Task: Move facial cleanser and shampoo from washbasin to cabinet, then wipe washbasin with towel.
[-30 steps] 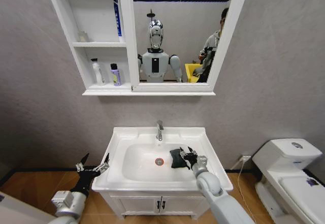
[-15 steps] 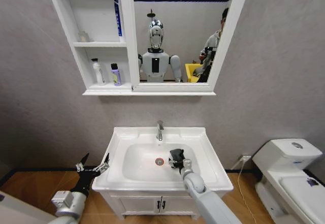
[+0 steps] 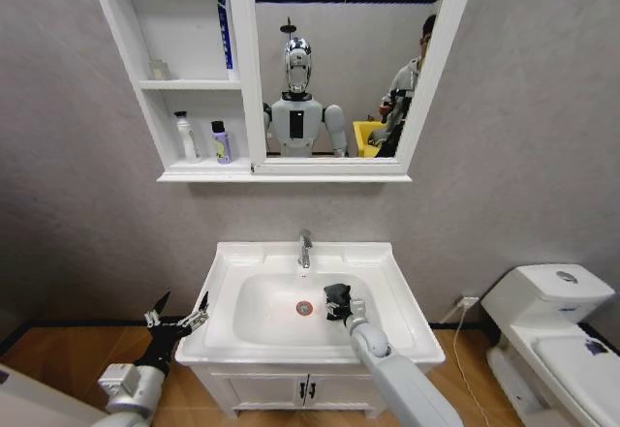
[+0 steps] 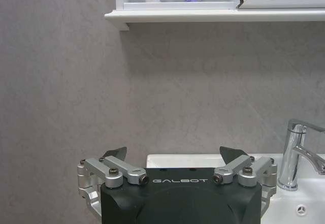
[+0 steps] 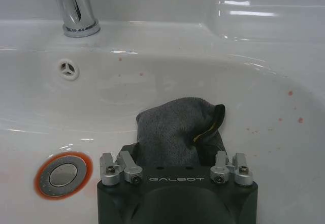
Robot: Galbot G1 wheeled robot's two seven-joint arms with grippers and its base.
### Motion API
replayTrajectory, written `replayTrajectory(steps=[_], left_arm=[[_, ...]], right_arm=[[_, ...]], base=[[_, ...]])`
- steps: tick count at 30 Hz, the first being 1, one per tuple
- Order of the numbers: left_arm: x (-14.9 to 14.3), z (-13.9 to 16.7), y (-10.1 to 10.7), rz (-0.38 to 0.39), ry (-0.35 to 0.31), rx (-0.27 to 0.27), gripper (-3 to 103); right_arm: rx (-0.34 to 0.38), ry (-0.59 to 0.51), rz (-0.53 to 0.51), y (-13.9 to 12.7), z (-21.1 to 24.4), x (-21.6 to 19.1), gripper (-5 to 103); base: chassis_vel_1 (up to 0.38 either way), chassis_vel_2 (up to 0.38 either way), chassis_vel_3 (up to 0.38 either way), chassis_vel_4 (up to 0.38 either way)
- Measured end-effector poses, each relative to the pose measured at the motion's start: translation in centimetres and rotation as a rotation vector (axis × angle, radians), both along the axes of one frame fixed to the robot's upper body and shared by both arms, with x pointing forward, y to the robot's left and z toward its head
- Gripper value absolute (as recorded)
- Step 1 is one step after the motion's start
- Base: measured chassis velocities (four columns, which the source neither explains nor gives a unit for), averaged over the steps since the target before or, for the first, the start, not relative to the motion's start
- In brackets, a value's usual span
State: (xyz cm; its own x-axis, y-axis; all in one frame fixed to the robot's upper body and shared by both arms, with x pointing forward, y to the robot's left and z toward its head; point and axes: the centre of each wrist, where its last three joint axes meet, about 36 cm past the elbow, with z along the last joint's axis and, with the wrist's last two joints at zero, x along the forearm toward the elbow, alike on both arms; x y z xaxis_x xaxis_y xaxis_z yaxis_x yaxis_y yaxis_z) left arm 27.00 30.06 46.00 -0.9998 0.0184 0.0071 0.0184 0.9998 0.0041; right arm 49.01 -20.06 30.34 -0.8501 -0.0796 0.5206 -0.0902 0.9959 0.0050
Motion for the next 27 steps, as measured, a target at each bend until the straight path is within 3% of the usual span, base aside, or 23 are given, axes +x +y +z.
replayTrajectory(steps=[1, 2, 4, 7, 10, 12, 19, 24, 26, 27], left_arm=[[0.0, 0.0, 0.0, 0.000, 0.000, 0.000, 100], [0.0, 0.0, 0.0, 0.000, 0.000, 0.000, 100], [0.0, 0.0, 0.0, 0.000, 0.000, 0.000, 100], [0.0, 0.0, 0.0, 0.000, 0.000, 0.000, 100], [0.0, 0.0, 0.0, 0.000, 0.000, 0.000, 100], [0.0, 0.0, 0.0, 0.000, 0.000, 0.000, 100], [0.0, 0.0, 0.0, 0.000, 0.000, 0.000, 100], [0.0, 0.0, 0.0, 0.000, 0.000, 0.000, 100], [0.0, 0.0, 0.0, 0.000, 0.000, 0.000, 100], [0.0, 0.0, 0.0, 0.000, 0.000, 0.000, 100]], right_arm=[[0.000, 0.000, 0.000, 0.0, 0.0, 0.0, 75], [-0.002, 0.000, 0.001, 0.0, 0.0, 0.1, 64], [-0.006, -0.001, 0.000, 0.0, 0.0, 0.3, 53], [-0.010, -0.004, -0.002, -0.2, -0.1, 0.4, 47], [-0.015, -0.006, -0.005, -0.4, 0.0, 0.6, 30], [-0.016, -0.006, -0.006, -0.5, 0.0, 0.6, 30], [-0.037, -0.036, 0.000, -2.1, 1.0, 0.1, 4], [-0.076, -0.069, 0.003, -3.0, 1.9, -0.1, 4], [-0.159, -0.123, 0.022, -4.0, 3.0, -0.4, 4], [-0.159, -0.123, 0.022, -4.0, 3.0, -0.4, 4]], base=[[0.000, 0.000, 0.000, 0.000], [0.000, 0.000, 0.000, 0.000], [0.000, 0.000, 0.000, 0.000], [0.000, 0.000, 0.000, 0.000], [0.000, 0.000, 0.000, 0.000], [0.000, 0.000, 0.000, 0.000], [0.000, 0.000, 0.000, 0.000], [0.000, 0.000, 0.000, 0.000], [0.000, 0.000, 0.000, 0.000], [0.000, 0.000, 0.000, 0.000]])
